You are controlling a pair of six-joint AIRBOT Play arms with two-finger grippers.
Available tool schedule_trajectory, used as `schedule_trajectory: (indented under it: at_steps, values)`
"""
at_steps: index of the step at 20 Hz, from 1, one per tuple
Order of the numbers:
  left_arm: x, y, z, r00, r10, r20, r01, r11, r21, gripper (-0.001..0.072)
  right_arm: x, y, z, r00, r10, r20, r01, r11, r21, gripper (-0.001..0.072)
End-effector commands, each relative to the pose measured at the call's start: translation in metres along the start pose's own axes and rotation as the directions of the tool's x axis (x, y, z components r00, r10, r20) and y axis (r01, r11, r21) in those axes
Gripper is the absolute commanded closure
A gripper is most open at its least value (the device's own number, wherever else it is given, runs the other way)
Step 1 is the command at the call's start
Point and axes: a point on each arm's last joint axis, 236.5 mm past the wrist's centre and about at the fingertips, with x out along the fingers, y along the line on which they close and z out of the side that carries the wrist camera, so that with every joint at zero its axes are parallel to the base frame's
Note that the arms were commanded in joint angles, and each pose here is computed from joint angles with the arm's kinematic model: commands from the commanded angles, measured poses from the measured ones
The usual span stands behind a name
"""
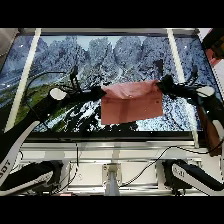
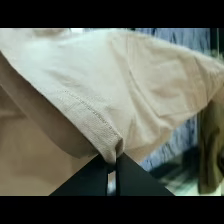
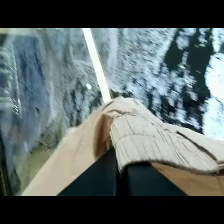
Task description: Fold the clothes and pants, and hang the long-sleeved shirts on hangers.
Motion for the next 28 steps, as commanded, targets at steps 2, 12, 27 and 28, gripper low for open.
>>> schedule_trajectory:
  at_steps: [2, 12, 27, 28]
  values:
    - [-0.003, 0.014, -0.042, 0.982, 0.056, -0.18, -0.046, 0.997, 0.057, 0.0693, -0.041, -0.064, -0.05, 0.935, -0.184, -0.303, 0.15, 0.98, -0.13, 0.0693]
    - [-0.012, 0.048, -0.097, 0.898, 0.217, -0.381, -0.194, 0.976, 0.099, 0.0693, -0.064, -0.111, -0.108, 0.756, -0.359, -0.547, 0.252, 0.931, -0.263, 0.0692]
    - [-0.008, 0.065, -0.091, 0.895, 0.204, -0.398, -0.206, 0.978, 0.038, -0.001, -0.076, -0.1, -0.027, 0.802, -0.534, -0.269, 0.313, 0.758, -0.573, 0.0203]
    - [-0.013, 0.066, -0.082, 0.905, 0.203, -0.374, -0.208, 0.978, 0.028, -0.001, -0.089, -0.099, -0.005, 0.788, -0.583, -0.199, 0.359, 0.697, -0.62, 0.0208]
